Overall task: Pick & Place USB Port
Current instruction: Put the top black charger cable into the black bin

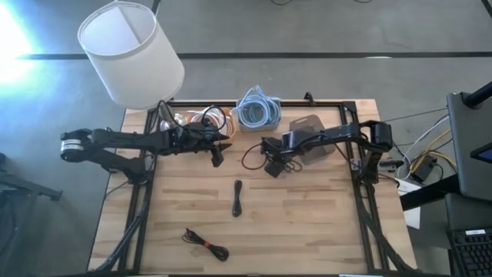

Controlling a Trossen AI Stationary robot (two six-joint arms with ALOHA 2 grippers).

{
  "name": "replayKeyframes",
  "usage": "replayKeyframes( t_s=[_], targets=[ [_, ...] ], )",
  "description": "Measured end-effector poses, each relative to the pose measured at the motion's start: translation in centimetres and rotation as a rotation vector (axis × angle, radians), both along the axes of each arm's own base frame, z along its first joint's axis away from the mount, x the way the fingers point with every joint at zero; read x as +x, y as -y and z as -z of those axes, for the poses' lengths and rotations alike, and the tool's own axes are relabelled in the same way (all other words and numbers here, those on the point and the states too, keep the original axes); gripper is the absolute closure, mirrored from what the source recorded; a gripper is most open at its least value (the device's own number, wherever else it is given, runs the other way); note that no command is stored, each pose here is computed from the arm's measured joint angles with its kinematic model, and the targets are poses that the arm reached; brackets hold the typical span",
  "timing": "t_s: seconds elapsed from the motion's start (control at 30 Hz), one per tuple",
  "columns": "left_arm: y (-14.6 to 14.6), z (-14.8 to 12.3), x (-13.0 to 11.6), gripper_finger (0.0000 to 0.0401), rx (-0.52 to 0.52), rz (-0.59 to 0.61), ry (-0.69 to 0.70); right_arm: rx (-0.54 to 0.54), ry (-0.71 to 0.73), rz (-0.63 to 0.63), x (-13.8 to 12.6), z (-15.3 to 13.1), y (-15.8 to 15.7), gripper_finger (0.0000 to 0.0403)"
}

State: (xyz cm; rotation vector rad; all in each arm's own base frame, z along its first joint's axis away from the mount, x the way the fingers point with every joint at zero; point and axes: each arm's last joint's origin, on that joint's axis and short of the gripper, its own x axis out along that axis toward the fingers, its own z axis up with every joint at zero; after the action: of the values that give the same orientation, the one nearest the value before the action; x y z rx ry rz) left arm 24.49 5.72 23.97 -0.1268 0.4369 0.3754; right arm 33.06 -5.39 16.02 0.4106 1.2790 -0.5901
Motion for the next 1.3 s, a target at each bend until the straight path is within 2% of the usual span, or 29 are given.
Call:
replayKeyframes(
  t_s=[0.2,0.43,0.6,0.7,0.87,1.0,1.13,1.3],
  targets=[
    [0.0,0.0,0.0,0.0259,-0.007,-0.003,0.002,-0.003,-0.035,-0.040,0.9,-3.3,-0.1,0.0389],
    [0.0,0.0,0.0,0.0259,-0.014,-0.007,0.005,-0.032,-0.008,-0.044,1.8,-7.7,0.1,0.0389],
    [0.0,0.0,0.0,0.0259,-0.014,-0.007,0.005,-0.199,-0.149,0.072,-0.5,-9.7,0.4,0.0389],
    [0.0,0.0,0.0,0.0259,-0.014,-0.007,0.006,-0.245,-0.181,0.176,-2.4,-10.4,0.5,0.0389],
    [0.0,0.0,0.0,0.0259,-0.015,-0.008,0.006,-0.271,-0.189,0.292,-5.2,-9.8,0.6,0.0390],
    [0.0,0.0,0.0,0.0259,-0.015,-0.008,0.006,-0.323,-0.185,0.375,-6.9,-8.2,1.4,0.0390],
    [0.0,0.0,0.0,0.0259,-0.016,-0.009,0.007,-0.375,-0.143,0.396,-7.4,-6.1,2.6,0.0390],
    [0.0,0.0,0.0,0.0259,-0.029,-0.020,0.013,-0.373,-0.090,0.393,-7.8,-3.3,3.9,0.0390]
  ],
)
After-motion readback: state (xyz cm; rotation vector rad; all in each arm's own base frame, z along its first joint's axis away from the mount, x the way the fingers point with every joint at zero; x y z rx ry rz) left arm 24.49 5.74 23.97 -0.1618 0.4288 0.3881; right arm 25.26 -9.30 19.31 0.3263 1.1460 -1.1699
